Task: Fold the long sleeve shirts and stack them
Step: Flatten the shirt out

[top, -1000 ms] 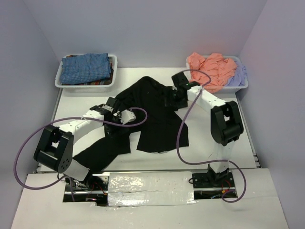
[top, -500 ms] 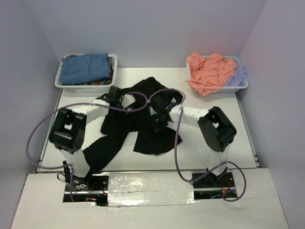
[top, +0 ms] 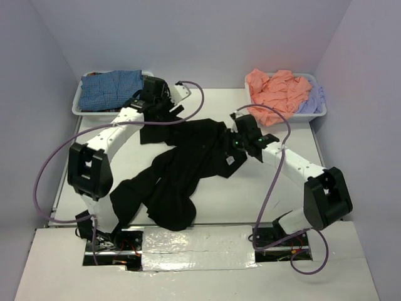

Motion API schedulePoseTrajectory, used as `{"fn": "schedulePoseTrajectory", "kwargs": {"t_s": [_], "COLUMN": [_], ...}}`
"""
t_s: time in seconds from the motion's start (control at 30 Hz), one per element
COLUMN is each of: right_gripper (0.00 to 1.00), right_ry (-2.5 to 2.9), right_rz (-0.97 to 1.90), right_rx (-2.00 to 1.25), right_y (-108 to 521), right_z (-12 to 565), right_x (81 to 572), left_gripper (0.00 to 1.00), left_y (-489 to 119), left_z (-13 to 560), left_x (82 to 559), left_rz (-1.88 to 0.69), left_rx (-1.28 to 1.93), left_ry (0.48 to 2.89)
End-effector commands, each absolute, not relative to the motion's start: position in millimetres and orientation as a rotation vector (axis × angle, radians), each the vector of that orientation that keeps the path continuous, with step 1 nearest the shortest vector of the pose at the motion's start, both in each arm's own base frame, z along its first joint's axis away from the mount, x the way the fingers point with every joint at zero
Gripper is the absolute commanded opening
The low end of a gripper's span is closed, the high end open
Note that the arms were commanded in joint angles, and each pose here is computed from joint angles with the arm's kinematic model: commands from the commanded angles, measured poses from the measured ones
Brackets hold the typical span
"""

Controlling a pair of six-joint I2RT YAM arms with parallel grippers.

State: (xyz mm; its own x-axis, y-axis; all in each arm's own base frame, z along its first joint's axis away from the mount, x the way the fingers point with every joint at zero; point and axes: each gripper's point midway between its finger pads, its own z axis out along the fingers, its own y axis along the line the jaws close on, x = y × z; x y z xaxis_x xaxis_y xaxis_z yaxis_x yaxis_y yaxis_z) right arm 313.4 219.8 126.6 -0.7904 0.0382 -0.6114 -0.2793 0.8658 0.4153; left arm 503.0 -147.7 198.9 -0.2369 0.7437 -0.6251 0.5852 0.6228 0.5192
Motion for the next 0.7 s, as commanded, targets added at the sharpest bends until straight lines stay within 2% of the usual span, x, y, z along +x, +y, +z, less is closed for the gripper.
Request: {"fn": "schedulePoseTrajectory", "kwargs": {"t_s": [0.0,0.07,0.1,0.13,0.17,0.2,0.27,0.33,0.47,0.53,0.63,0.67], "right_gripper": [0.13,0.16,0.41,0.56,0.68,0.80,0.87,0.93,0.94,0.88,0.61,0.41], "right_ry": [2.568,2.585,2.598,2.607,2.612,2.630,2.642,2.667,2.731,2.756,2.744,2.721], "right_rz": [0.500,0.492,0.486,0.477,0.449,0.430,0.427,0.393,0.254,0.227,0.213,0.227], "right_rx": [0.092,0.119,0.135,0.179,0.209,0.236,0.267,0.265,0.203,0.184,0.192,0.192], "right_y": [186,185,184,183,179,177,178,179,177,178,178,181], "right_z": [88,81,76,72,68,60,54,41,16,1,-4,2], "right_x": [299,297,297,296,297,297,299,302,305,306,312,318], "left_gripper": [0.83,0.71,0.68,0.69,0.71,0.80,0.90,0.96,0.99,0.99,0.99,0.95], "left_y": [-164,-168,-164,-173,-173,-174,-166,-170,-151,-152,-155,-157], "left_z": [213,214,180,171,170,138,108,93,57,41,27,25], "left_x": [428,381,343,317,294,260,223,219,208,204,215,219], "left_rz": [-0.008,-0.080,-0.147,-0.178,-0.186,-0.202,-0.175,-0.031,0.053,0.040,0.087,0.102], "left_rx": [1.242,1.362,1.490,1.580,1.627,1.742,1.859,1.932,2.005,2.049,2.028,2.005], "left_ry": [1.977,1.968,2.037,2.025,2.007,2.044,2.018,1.878,1.863,1.814,1.759,1.761]}}
